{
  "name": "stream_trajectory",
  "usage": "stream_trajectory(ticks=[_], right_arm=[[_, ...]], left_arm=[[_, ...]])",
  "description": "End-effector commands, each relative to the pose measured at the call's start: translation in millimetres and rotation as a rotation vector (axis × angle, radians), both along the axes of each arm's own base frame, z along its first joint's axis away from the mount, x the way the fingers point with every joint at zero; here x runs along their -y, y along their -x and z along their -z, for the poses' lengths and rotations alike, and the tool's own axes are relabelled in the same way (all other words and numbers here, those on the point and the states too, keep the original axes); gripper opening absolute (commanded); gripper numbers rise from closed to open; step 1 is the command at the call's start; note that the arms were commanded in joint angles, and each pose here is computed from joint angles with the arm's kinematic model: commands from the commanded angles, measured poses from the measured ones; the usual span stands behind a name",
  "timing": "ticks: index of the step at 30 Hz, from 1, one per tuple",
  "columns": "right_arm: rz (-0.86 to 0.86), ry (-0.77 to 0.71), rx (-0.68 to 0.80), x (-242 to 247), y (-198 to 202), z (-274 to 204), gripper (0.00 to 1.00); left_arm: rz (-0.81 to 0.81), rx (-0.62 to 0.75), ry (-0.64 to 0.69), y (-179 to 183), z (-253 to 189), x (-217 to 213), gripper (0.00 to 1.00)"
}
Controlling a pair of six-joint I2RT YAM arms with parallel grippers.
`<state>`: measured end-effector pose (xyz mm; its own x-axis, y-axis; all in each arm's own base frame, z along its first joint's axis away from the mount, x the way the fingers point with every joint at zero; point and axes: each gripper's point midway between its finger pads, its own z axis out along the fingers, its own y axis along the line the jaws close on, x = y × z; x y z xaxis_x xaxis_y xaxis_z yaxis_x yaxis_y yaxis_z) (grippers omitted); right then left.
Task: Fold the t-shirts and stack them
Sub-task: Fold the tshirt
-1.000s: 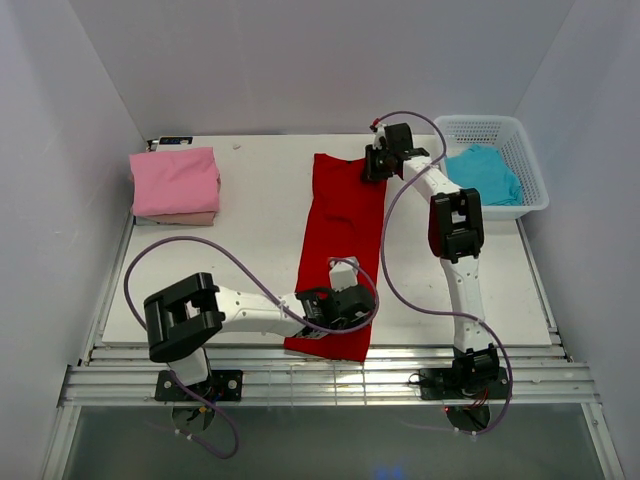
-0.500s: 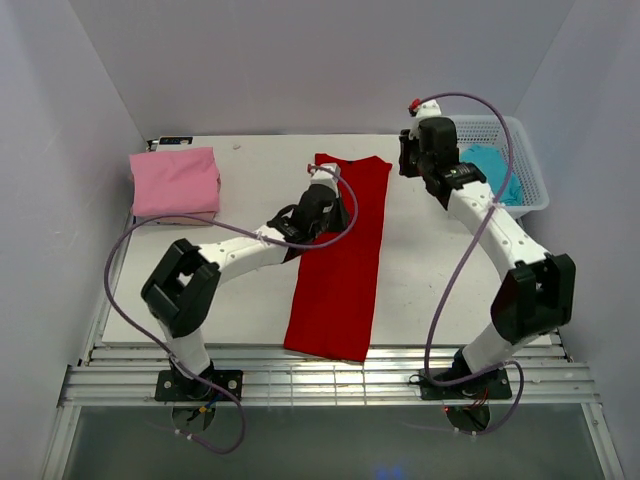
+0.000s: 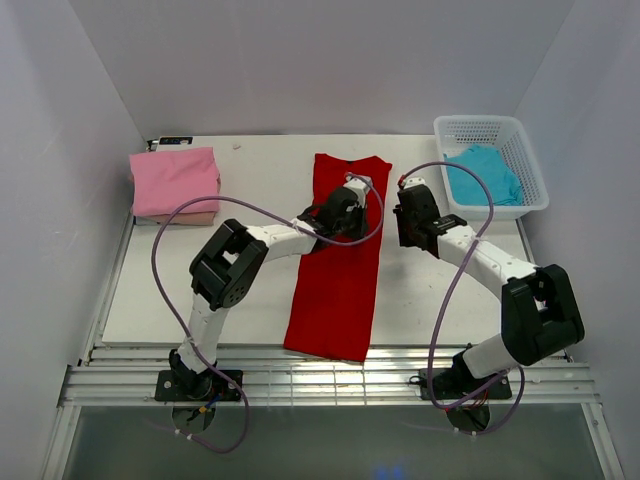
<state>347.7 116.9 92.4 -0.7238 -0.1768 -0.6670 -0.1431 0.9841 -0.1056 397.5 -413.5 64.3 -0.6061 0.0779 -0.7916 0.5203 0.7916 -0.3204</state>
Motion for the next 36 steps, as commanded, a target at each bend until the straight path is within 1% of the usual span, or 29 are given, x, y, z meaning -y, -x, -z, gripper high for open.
stream_trajectory(ticks=[1, 4, 5, 10, 20, 25, 30, 36], right_arm=[[0.041, -0.025, 0.073, 0.2, -1.1, -18.0, 0.30], [0.045, -0.035, 0.066, -2.3, 7.8, -13.0, 0.30], [0.047, -0.040, 0.068, -2.9, 10.3, -13.4, 0.30], [0.049, -0.057, 0.057, -6.9, 25.4, -9.2, 0.30], [0.082, -0.045, 0.070, 1.1, 37.7, -14.2, 0.30], [0.086, -0.031, 0.057, 0.8, 34.9, -8.9, 0.30], [0.082, -0.008, 0.015, -1.4, 33.2, 7.3, 0.30], [0.082, 0.009, -0.004, -3.0, 31.5, 18.6, 0.30]], left_arm=[[-0.005, 0.057, 0.045, -19.5, -27.8, 2.4, 0.03], [-0.027, 0.037, 0.024, -28.2, -13.3, -5.0, 0.03], [-0.034, 0.020, 0.010, -31.5, -2.5, -8.9, 0.03], [-0.050, -0.016, -0.002, -46.4, 14.9, -13.2, 0.03], [-0.114, -0.104, -0.033, -75.2, 66.7, -28.0, 0.02], [-0.151, -0.125, -0.023, -91.8, 77.1, -34.1, 0.02], [-0.202, -0.137, 0.002, -112.4, 81.1, -42.3, 0.01], [-0.216, -0.146, 0.020, -117.8, 81.6, -50.1, 0.01]])
